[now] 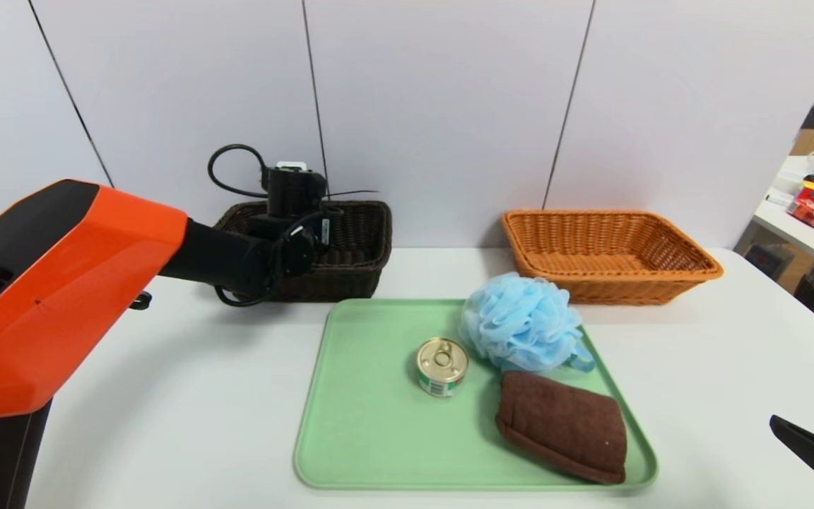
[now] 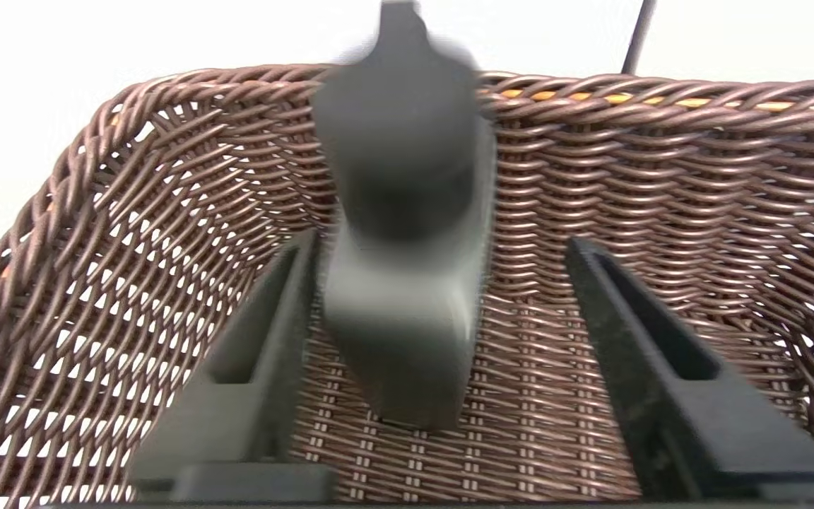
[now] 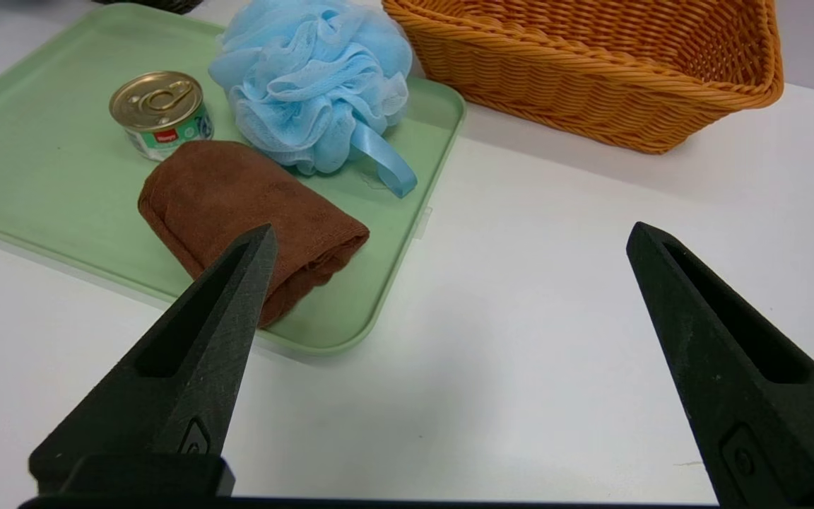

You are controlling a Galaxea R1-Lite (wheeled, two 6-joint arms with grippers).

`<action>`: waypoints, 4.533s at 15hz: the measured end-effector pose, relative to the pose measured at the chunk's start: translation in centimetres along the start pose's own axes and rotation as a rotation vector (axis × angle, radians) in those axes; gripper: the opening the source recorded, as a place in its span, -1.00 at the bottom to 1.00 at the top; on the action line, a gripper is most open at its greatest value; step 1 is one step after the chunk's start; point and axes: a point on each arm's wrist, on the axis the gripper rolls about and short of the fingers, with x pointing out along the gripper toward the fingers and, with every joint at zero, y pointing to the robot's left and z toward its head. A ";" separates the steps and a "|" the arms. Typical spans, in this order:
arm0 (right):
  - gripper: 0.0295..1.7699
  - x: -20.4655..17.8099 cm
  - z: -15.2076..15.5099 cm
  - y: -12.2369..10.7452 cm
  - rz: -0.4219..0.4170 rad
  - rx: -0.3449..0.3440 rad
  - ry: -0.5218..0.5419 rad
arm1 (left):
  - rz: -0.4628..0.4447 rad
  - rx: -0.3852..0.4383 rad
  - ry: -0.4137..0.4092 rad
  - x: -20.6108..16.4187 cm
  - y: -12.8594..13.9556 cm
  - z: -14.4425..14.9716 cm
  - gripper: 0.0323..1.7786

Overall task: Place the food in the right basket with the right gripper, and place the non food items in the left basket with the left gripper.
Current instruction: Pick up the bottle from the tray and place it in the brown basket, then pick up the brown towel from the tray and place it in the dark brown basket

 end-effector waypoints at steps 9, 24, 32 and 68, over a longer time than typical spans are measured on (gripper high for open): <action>0.93 -0.1 -0.5 0.1 0.000 0.002 0.009 | -0.052 -0.012 -0.032 -6.1 1.4 2.8 0.75; 0.93 -0.2 -0.7 0.1 0.000 -0.008 0.008 | -0.302 -0.008 -0.108 -24.8 7.4 3.4 0.88; 0.93 -0.1 -0.6 0.1 0.001 -0.017 0.010 | -0.356 0.019 -0.081 -27.6 9.6 0.1 0.90; 0.93 11.7 5.2 6.5 0.368 -0.171 0.408 | -0.347 0.064 -0.070 -27.7 9.7 -1.3 0.90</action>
